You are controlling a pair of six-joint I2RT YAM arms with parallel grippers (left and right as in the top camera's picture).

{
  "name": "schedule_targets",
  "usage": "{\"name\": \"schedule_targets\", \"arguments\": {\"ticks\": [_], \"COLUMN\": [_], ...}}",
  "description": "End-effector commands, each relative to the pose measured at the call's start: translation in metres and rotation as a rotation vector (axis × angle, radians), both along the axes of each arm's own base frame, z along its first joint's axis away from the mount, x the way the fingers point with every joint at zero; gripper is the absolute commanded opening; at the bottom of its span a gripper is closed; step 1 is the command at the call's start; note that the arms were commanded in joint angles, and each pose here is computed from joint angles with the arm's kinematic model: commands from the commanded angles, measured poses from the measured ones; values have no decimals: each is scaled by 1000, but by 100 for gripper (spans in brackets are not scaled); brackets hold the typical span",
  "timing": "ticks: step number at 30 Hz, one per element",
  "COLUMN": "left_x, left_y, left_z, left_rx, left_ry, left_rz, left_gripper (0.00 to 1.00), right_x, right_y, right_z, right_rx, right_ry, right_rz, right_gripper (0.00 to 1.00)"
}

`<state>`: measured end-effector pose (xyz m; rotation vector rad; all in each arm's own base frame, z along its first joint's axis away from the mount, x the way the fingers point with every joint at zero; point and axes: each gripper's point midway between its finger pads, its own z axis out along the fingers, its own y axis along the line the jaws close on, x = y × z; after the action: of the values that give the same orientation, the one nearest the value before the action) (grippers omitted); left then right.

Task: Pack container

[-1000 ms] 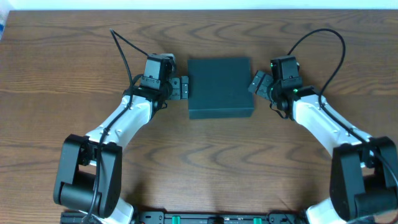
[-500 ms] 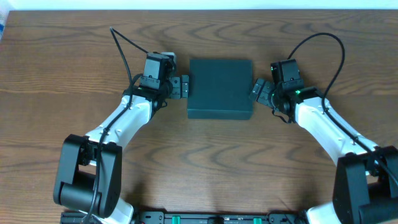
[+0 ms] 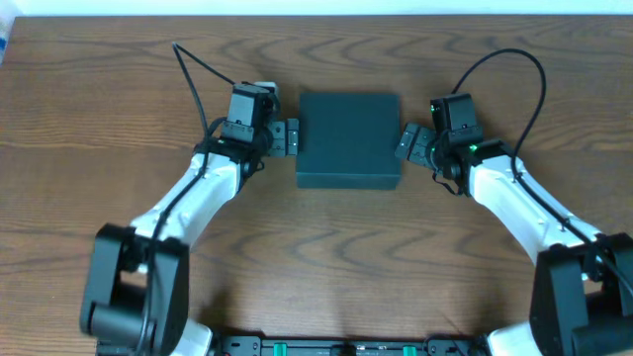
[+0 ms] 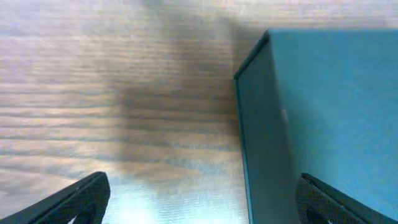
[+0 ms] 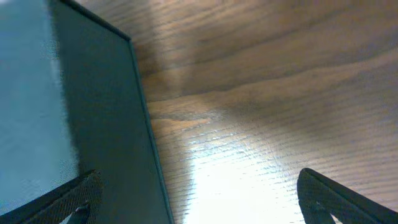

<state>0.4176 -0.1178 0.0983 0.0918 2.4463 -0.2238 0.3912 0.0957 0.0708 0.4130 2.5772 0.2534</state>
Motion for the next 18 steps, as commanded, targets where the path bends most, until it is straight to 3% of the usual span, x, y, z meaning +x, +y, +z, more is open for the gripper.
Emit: {"name": "schedule_targets", "arguments": {"ticks": [1,8,13,18], "left_x": [9,-30,-87,-141], "left_y": [2,10,21,33], "left_z": [73,123,131,157], "left_rx": [13,8,13,1], "left_ry": [-169,-206,-112,-125], "left_rz": [-13,-38,-61,-73], "left_gripper": [96,95,96,96], "right_x": [2,-23,-62,-108], "right_y": [5,-7,-22,-23], "right_z": [44,117,154,189], "right_rx": [-22,-81,-123,-135], "right_ry": [-126,-279,-323,-405], "right_rz": [62,118,128,205], "right_gripper": [99,99,99,99]}}
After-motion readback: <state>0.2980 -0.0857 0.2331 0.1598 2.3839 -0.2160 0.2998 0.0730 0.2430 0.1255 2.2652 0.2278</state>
